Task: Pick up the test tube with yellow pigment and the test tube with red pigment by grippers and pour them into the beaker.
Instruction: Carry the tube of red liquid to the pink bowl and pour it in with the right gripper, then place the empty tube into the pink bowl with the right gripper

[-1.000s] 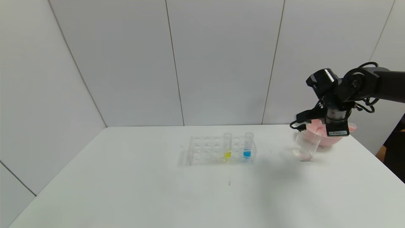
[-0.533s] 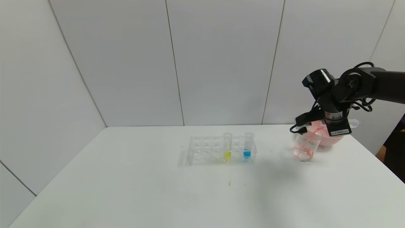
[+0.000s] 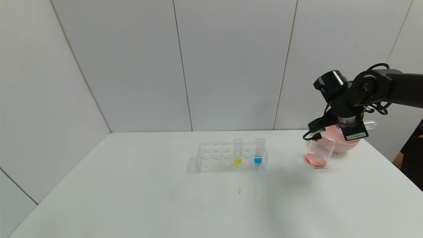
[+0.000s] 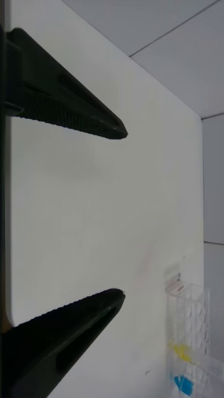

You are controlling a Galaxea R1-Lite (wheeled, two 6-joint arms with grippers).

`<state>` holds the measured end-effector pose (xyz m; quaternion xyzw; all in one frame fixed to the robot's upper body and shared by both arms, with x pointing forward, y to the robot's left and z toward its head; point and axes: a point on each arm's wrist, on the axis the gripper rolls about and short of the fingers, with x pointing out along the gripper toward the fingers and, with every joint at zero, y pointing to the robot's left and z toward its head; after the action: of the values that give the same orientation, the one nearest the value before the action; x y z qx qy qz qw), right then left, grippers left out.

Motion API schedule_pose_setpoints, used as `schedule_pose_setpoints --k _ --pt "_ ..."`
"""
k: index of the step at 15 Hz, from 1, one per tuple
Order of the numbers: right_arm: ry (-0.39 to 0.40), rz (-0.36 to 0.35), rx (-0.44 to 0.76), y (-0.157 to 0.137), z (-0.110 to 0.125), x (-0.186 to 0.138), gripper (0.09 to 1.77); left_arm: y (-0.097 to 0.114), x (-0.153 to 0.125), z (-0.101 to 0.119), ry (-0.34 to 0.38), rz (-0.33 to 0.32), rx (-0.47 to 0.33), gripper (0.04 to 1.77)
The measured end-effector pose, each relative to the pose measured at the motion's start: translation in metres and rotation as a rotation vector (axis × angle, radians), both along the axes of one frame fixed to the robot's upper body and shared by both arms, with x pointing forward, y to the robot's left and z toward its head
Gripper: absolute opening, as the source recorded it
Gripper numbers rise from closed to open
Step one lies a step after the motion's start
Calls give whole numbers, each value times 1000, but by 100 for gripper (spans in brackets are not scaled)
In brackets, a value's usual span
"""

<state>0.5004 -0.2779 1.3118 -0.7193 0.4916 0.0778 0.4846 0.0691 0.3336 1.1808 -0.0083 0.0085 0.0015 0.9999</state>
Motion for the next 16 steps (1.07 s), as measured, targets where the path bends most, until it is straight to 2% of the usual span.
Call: schedule_pose_setpoints --k 4,7,9,12,16 --pt "-9 1 2 0 2 0 49 0 0 0 0 0 0 172" --pt "-47 8 48 -2 5 2 49 0 0 0 0 0 0 172" --pt "-66 39 171 -8 10 1 49 0 0 0 0 0 0 172" --pt "-124 19 310 -31 26 -6 49 0 0 0 0 0 0 172" --pt "-197 -146 682 -49 38 -25 49 0 0 0 0 0 0 172"
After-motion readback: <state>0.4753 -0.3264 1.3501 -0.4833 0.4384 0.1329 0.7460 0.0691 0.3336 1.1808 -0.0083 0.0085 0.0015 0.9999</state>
